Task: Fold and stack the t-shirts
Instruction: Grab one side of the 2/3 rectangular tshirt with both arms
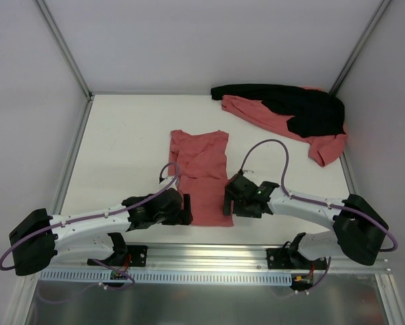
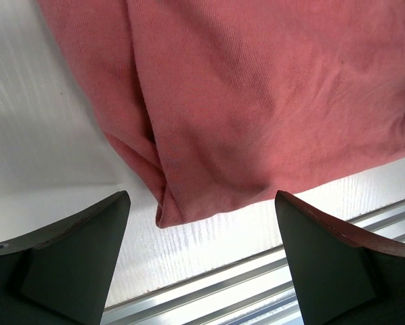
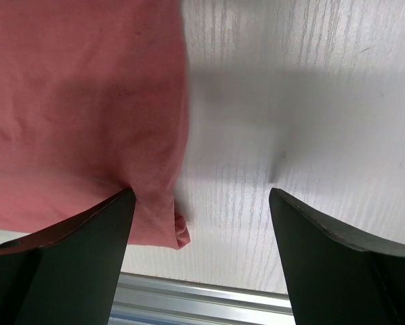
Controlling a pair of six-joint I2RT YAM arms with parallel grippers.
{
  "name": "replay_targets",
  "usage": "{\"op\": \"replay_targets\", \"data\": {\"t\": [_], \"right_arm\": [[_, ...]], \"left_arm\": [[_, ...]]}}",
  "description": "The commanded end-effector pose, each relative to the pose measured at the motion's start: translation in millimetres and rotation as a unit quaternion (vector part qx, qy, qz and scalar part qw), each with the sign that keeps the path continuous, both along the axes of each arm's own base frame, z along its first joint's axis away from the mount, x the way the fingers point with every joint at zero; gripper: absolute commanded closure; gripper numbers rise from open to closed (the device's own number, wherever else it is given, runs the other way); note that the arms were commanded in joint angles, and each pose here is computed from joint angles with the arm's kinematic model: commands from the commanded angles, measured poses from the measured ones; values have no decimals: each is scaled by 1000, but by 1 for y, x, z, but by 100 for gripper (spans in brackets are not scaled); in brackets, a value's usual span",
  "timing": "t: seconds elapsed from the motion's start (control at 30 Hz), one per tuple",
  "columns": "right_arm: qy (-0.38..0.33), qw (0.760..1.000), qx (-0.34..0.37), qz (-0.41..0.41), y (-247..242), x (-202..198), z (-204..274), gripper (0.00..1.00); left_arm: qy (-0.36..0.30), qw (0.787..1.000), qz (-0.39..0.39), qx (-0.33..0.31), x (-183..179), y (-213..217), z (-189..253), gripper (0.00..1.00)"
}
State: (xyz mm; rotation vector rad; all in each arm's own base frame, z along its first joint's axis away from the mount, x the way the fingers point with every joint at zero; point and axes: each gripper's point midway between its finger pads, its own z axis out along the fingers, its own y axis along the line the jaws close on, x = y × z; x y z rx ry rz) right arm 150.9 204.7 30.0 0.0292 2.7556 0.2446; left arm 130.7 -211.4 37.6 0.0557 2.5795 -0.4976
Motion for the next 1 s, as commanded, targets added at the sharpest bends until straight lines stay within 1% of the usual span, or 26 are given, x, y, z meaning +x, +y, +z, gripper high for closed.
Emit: {"op": "replay_targets", "data": {"t": [0.0,0.3,0.47,0.63,0.77,0.97], "right_arm": [[-4,1000,7,-22,9,4,1,15],[0,1000,11,-6,22,-6,1,16],[-7,1000,11,-3,23,-7,11,16],[-27,999,12,-12,18,-2,31,16],[-37,999,23,-18,19,0,43,16],[-16,999,23,-17,24,-9,29,16]], "left_arm": [[-9,1000,12,-3,5,3,4,10],[-3,1000,12,-3,1,6,1,9],[-3,1000,10,-3,1,5,1,10],[-3,1000,8,-8,1,3,2,10],[-3,1000,7,-9,2,2,2,10],[-3,1000,3,-6,2,0,1,9]]}}
